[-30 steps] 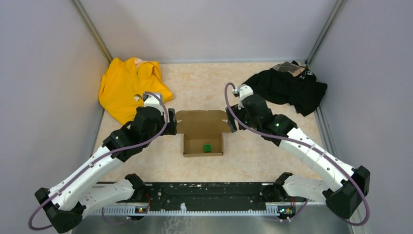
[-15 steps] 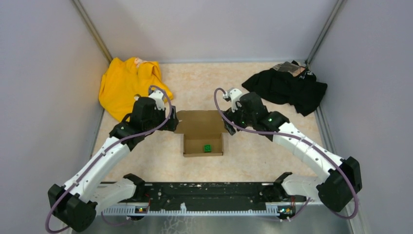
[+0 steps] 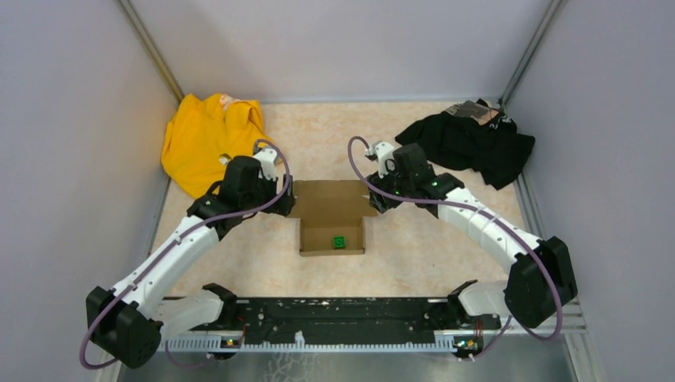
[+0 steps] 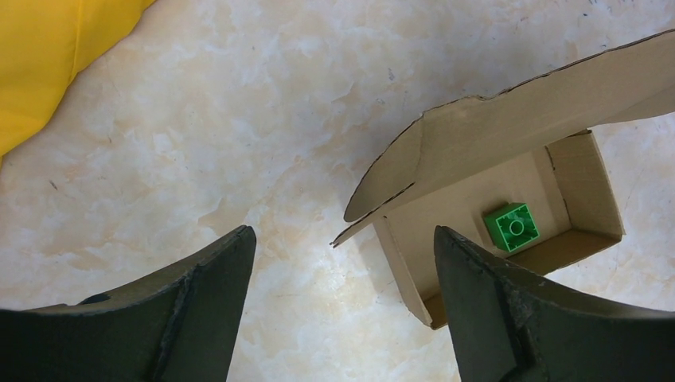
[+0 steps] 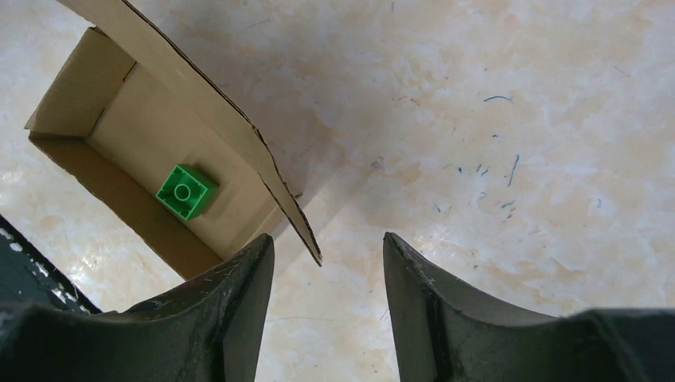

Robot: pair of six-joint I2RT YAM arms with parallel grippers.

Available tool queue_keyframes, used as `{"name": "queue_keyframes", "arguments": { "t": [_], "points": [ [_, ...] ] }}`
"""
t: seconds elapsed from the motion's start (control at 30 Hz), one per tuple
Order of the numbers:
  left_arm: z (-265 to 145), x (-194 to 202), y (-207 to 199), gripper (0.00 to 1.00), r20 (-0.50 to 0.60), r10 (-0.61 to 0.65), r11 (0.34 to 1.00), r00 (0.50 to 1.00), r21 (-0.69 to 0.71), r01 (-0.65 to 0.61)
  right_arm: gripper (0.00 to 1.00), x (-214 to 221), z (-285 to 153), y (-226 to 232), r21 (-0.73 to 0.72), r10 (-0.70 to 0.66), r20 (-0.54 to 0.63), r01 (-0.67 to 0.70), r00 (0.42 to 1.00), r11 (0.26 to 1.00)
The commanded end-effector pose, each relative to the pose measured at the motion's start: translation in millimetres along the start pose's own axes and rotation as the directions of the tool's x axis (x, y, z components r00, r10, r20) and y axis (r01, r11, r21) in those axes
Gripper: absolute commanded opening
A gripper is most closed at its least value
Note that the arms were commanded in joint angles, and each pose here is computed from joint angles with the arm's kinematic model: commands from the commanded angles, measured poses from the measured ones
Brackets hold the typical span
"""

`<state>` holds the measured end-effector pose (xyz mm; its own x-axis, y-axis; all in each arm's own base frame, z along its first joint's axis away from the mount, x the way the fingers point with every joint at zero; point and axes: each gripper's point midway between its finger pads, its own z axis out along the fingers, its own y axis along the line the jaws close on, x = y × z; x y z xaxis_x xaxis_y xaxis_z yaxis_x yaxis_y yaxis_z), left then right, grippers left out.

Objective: Fold the paper box

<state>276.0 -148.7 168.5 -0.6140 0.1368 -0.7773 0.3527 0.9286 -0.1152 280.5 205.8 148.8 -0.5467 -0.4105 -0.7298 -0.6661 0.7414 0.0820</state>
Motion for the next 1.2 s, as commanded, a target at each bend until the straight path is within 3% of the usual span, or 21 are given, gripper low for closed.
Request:
{"name": "queue_keyframes", "arguments": {
  "t": [0.0, 0.5, 0.93, 1.17],
  "points": [
    [-1.1, -2.9, 2.4, 0.84, -0.007, 0.001, 1.000, 1.000, -0.006, -0.001, 0.50, -26.5, 1.0, 7.1, -0.062, -0.018, 0.070, 0.022, 0.997, 0.998],
    [2.8, 0.3, 0.5, 0.58, -0.031, -0.001, 1.000, 1.000, 0.006, 0.001, 0.32, -37.3, 7.5, 12.2, -0.102, -0.018, 0.081, 0.027, 0.997, 0.994],
    [6.5, -3.7, -17.0, 0.57, 0.001, 0.012, 0.994, 1.000, 0.108, -0.012, 0.27, -41.0, 10.2, 13.4, -0.114, -0.015, 0.084, 0.025, 0.996, 0.993],
    [13.2, 0.1, -25.0, 0.46, -0.014, 0.019, 0.988, 1.000, 0.157, -0.017, 0.25, -40.3, 11.6, 13.2, -0.115, -0.014, 0.080, 0.023, 0.997, 0.993]
  ]
}}
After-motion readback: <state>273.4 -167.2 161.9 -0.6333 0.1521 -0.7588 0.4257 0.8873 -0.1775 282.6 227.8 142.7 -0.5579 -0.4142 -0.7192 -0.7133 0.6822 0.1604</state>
